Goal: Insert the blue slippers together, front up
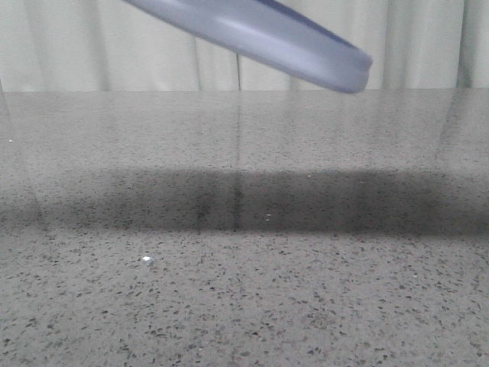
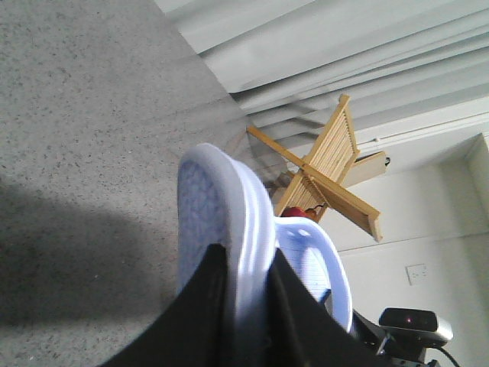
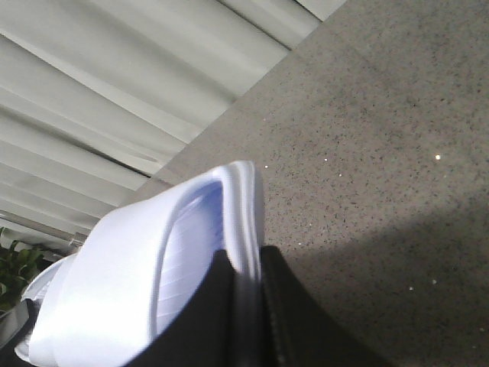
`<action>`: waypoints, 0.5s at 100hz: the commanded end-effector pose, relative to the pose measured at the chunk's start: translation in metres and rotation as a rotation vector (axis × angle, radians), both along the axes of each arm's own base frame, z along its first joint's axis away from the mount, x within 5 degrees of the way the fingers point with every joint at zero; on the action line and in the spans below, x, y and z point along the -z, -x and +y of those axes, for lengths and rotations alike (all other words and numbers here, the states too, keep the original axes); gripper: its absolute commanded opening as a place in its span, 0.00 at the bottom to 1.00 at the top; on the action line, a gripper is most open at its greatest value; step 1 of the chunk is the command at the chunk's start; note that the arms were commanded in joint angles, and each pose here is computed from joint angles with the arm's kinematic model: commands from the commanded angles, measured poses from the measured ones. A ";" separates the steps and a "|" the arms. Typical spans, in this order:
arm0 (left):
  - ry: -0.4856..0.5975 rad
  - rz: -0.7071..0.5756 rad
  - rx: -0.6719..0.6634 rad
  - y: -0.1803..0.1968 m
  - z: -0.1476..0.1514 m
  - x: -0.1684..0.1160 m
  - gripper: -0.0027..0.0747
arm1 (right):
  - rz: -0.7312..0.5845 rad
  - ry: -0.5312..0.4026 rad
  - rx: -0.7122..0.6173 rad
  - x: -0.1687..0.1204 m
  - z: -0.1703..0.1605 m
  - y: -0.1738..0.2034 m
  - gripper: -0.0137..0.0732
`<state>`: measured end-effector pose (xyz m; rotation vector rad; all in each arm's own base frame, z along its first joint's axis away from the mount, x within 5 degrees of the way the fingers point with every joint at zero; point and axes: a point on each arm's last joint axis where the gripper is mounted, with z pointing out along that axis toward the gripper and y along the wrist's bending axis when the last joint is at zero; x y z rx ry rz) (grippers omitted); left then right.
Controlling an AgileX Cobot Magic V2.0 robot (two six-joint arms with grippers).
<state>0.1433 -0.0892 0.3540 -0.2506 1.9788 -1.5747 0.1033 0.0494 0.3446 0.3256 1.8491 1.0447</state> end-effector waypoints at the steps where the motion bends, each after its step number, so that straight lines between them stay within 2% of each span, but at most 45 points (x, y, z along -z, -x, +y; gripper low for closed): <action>1: 0.150 -0.015 0.131 0.013 -0.007 -0.020 0.06 | -0.041 -0.061 -0.064 -0.015 0.006 0.000 0.03; 50: 0.224 -0.022 0.214 0.020 -0.010 -0.026 0.06 | -0.078 -0.114 -0.295 -0.013 0.025 -0.023 0.03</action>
